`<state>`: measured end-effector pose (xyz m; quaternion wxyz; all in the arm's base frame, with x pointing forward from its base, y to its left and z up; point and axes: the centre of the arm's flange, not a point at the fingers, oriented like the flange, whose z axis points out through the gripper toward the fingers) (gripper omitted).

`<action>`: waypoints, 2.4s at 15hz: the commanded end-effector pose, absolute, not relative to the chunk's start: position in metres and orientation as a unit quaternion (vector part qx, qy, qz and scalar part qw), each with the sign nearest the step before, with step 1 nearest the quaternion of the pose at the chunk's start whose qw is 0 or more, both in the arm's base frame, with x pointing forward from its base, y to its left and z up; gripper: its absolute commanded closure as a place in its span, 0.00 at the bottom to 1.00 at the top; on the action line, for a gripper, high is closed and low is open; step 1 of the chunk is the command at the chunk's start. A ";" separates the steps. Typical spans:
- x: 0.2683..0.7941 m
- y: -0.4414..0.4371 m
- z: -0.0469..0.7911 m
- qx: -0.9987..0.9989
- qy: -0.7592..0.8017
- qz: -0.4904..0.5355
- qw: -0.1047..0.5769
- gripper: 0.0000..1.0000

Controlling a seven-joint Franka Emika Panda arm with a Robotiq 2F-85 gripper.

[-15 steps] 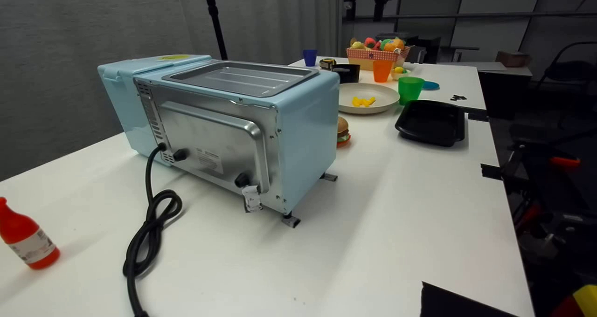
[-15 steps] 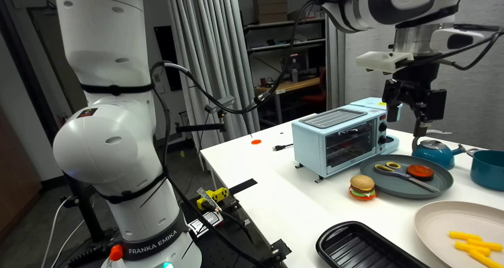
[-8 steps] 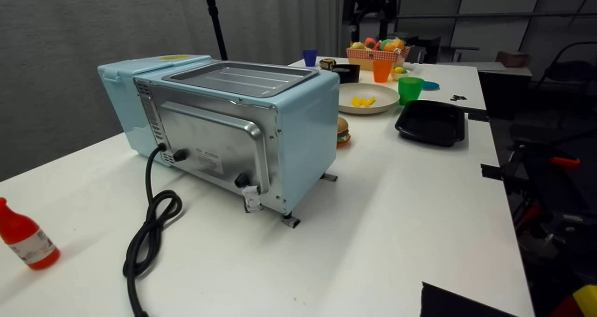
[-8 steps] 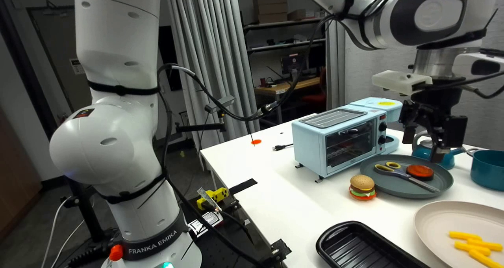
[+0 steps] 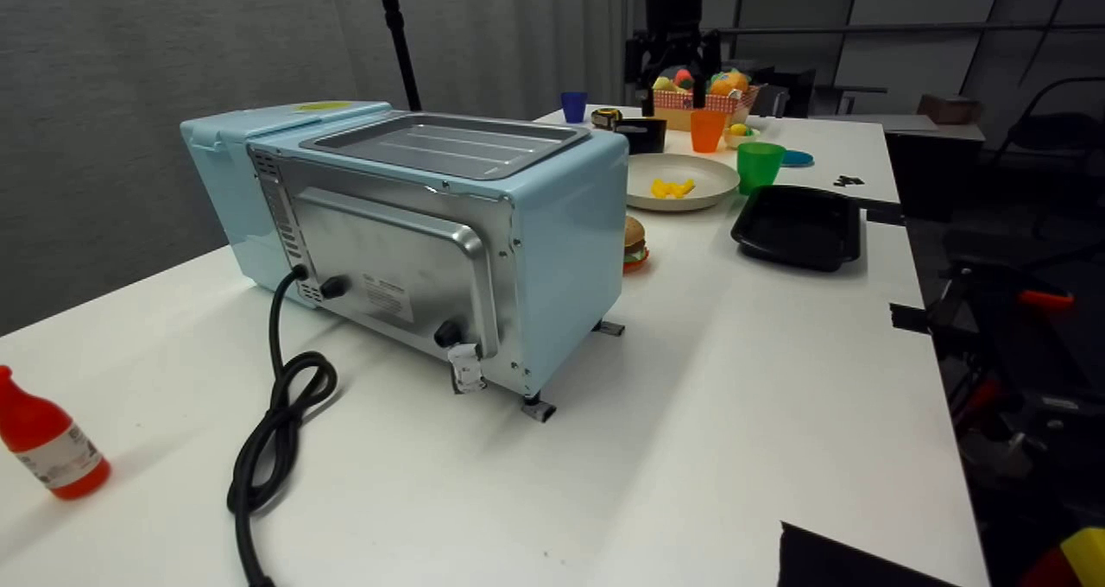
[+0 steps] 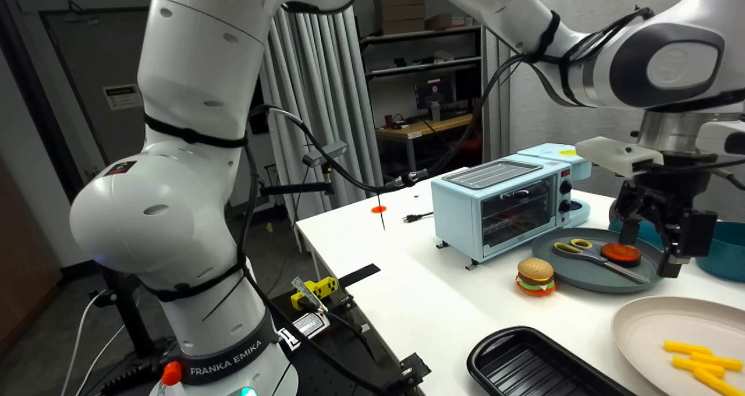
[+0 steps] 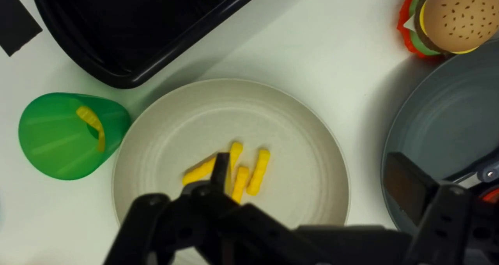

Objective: Remove the potato chips from the plate and put them in the green cup

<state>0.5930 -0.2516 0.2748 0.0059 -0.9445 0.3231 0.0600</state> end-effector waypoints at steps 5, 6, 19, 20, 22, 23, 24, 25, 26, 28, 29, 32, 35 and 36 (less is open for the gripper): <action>0.626 -0.267 0.234 -0.938 0.344 0.038 -0.013 0.00; 0.627 -0.268 0.230 -0.938 0.345 0.037 -0.014 0.00; 0.621 -0.302 0.173 -0.924 0.375 0.063 -0.032 0.00; 0.621 -0.304 0.171 -0.923 0.378 0.062 -0.034 0.00; 0.623 -0.307 0.164 -0.921 0.383 0.063 -0.037 0.00; 0.623 -0.309 0.161 -0.920 0.384 0.064 -0.039 0.00; 0.624 -0.309 0.157 -0.919 0.386 0.065 -0.042 0.00; 0.625 -0.310 0.154 -0.919 0.387 0.067 -0.043 0.00; 0.625 -0.311 0.151 -0.918 0.389 0.067 -0.044 0.00; 0.627 -0.311 0.145 -0.916 0.392 0.068 -0.045 0.00; 0.628 -0.312 0.143 -0.916 0.393 0.068 -0.046 0.00; 0.628 -0.314 0.138 -0.914 0.396 0.069 -0.049 0.00; 0.625 -0.318 0.135 -0.913 0.399 0.071 -0.053 0.00; 0.623 -0.319 0.133 -0.912 0.401 0.073 -0.052 0.00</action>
